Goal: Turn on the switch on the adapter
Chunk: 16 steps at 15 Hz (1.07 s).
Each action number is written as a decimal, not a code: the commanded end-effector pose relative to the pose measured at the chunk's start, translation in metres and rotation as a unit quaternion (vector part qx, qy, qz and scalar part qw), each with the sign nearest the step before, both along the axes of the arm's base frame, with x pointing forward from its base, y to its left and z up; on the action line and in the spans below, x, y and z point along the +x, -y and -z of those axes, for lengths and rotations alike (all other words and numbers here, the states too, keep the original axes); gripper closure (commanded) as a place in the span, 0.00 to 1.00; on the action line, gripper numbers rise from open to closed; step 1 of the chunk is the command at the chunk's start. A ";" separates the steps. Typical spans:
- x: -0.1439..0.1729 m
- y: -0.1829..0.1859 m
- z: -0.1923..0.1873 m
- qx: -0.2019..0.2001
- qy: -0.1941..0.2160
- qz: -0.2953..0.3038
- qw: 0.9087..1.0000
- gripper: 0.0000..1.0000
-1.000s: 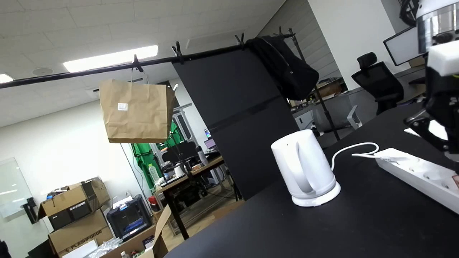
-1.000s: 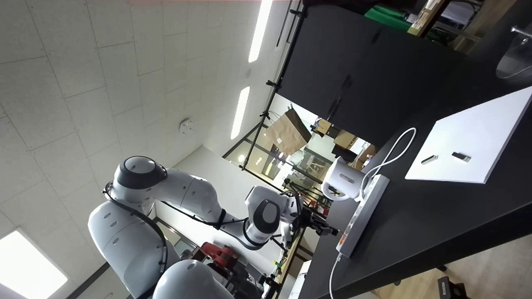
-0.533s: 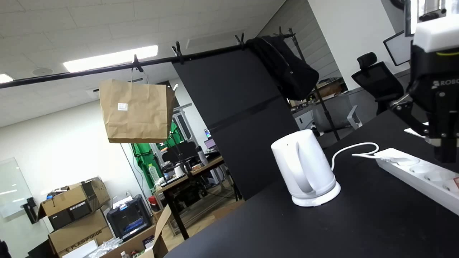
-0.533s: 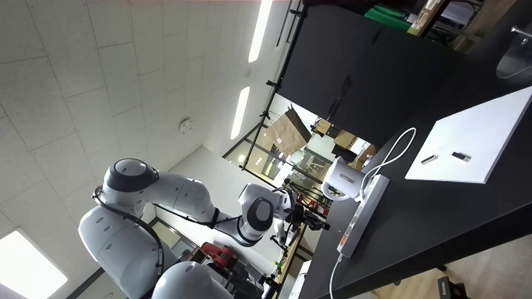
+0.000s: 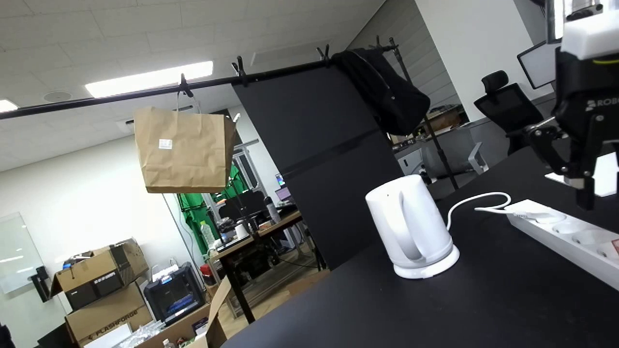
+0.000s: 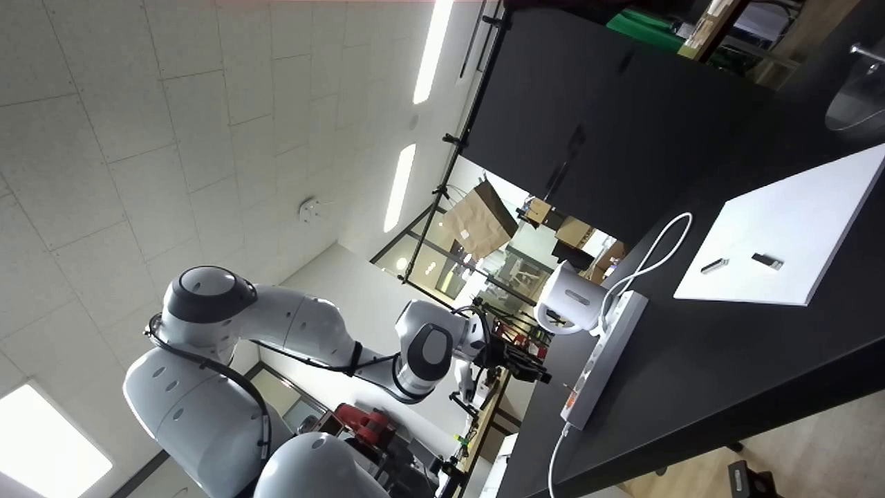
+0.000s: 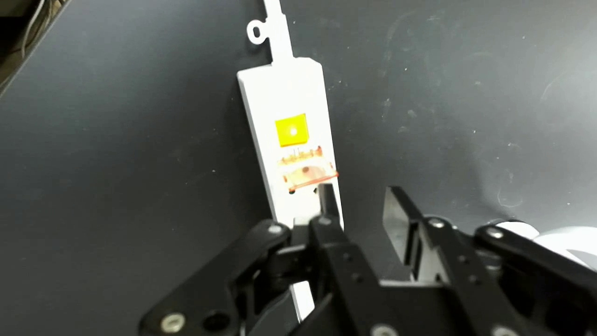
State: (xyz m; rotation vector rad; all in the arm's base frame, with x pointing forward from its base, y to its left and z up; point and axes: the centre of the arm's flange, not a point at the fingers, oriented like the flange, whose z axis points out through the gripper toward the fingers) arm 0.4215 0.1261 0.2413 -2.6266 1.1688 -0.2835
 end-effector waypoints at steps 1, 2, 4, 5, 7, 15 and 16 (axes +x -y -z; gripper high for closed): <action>-0.002 0.004 -0.009 -0.004 0.002 -0.003 1.000 0.36; -0.002 0.004 -0.009 -0.006 0.002 -0.004 1.000 0.28; -0.002 0.005 -0.009 -0.008 0.002 -0.005 1.000 0.16; -0.002 0.005 -0.009 -0.009 0.001 -0.004 1.000 0.08; -0.003 0.005 -0.009 -0.012 -0.002 -0.009 1.000 0.00; 0.000 0.007 0.002 -0.013 -0.005 -0.018 1.000 0.00; 0.000 0.007 0.002 -0.013 -0.005 -0.018 1.000 0.00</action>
